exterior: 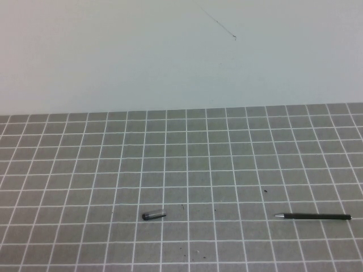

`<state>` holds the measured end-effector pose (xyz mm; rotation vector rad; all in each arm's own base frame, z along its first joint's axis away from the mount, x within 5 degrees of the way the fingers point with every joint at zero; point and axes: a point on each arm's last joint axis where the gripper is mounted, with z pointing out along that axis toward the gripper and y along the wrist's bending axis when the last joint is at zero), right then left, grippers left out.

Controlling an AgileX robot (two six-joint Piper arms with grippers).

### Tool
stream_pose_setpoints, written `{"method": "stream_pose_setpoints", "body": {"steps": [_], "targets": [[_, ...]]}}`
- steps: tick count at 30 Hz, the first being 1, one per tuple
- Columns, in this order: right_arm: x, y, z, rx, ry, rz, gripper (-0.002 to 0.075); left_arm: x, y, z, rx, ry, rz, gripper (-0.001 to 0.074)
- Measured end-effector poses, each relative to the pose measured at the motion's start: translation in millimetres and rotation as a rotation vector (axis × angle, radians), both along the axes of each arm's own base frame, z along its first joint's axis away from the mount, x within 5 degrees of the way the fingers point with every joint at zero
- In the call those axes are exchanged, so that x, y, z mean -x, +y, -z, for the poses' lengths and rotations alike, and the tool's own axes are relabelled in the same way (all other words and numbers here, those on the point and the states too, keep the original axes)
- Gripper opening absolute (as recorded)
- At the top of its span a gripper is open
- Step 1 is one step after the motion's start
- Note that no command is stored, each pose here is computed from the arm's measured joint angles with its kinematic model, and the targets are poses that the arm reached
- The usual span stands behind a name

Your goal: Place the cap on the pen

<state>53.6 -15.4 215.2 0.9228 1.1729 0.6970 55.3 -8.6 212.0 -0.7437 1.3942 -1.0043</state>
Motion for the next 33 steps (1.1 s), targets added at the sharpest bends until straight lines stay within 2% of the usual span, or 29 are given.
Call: {"method": "stream_pose_setpoints", "body": {"steps": [6, 10, 17, 25, 28, 33], "targets": [[0, 0, 0, 0.018, 0.004, 0.004, -0.0003, 0, 6, -3, 0.016, -0.036, -0.061, -0.0001], [0, 2, -2, 0.158, 0.037, -0.007, -0.0003, 0, 9, -5, 0.022, -0.056, -0.097, -0.0001], [6, 10, -37, 0.475, 0.011, -0.017, -0.0003, 0, 11, -6, 0.009, -0.068, -0.116, -0.0001], [9, 13, -60, 0.576, -0.009, -0.029, -0.0003, 0, 9, -5, -0.044, -0.064, -0.106, -0.0001], [2, 17, -74, 0.683, 0.028, -0.067, -0.0003, 0, 7, -7, -0.129, -0.068, -0.09, -0.0001], [-19, 18, -103, 0.79, 0.094, -0.13, -0.0003, 6, 5, -32, -0.266, -0.15, -0.091, -0.0001]]}}
